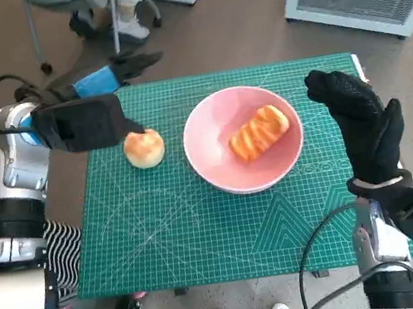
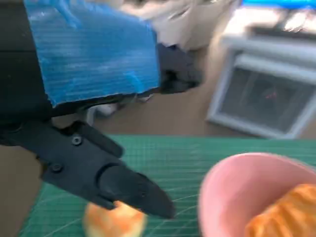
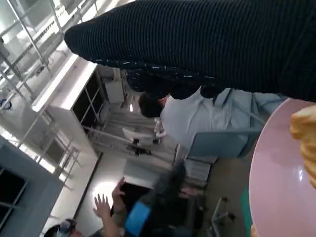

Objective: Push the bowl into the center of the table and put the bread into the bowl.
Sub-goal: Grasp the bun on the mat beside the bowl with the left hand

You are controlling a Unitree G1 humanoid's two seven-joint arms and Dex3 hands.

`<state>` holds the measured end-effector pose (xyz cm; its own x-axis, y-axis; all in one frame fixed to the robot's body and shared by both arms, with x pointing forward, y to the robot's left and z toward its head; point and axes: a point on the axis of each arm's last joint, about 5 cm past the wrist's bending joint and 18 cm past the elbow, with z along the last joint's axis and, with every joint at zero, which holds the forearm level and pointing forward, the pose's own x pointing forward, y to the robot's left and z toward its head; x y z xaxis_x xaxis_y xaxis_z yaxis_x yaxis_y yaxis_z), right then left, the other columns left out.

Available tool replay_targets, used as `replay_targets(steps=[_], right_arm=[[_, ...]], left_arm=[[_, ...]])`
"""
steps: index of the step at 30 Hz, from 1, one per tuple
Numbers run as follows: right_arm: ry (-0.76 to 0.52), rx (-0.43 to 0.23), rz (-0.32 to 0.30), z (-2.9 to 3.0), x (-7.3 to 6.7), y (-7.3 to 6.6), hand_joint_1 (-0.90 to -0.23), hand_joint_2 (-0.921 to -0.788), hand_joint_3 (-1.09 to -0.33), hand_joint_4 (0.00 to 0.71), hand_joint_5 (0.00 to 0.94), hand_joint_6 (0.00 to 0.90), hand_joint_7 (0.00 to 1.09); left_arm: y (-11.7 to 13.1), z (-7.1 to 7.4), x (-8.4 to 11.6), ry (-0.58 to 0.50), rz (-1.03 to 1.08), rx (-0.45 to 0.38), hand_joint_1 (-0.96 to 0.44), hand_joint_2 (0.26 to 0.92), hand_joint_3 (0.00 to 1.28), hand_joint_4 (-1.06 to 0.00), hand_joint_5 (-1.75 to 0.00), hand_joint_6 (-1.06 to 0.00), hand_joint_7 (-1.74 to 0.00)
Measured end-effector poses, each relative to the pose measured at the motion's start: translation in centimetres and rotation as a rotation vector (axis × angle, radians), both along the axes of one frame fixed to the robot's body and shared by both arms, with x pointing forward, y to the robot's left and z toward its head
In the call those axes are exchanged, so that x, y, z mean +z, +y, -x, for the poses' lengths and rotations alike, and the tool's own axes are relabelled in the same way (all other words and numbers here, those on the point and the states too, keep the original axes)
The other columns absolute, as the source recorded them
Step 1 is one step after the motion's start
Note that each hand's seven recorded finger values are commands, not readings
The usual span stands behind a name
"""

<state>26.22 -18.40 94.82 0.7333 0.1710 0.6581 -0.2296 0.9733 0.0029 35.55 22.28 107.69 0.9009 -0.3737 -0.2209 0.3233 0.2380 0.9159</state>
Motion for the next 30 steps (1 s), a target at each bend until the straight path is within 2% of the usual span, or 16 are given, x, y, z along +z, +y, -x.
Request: replay_targets(steps=[7, 16, 30], right_arm=[[-0.002, -0.002, -0.001, 0.0, 0.0, 0.0, -0.693, -0.921, -0.741, 0.172, 0.004, 0.068, 0.44], [0.001, -0.004, -0.002, -0.01, -0.1, 0.0, -0.692, -0.921, -0.741, 0.172, 0.003, 0.069, 0.43], [0.001, -0.008, 0.0, 0.0, -0.1, -0.1, -0.693, -0.921, -0.741, 0.173, 0.003, 0.072, 0.43]], left_arm=[[0.3, -0.4, -1.7, 0.098, -0.06, 0.065, -0.32, 0.742, 0.0, -0.02, 0.0, -0.16, 0.0], [-0.1, -0.7, -4.1, 0.208, -0.118, 0.132, -0.3, 0.731, 0.0, -0.03, 0.0, -0.15, 0.0], [-1.8, -1.0, -6.1, 0.289, -0.225, 0.209, -0.26, 0.726, 0.0, -0.1, -0.01, -0.2, -0.01]])
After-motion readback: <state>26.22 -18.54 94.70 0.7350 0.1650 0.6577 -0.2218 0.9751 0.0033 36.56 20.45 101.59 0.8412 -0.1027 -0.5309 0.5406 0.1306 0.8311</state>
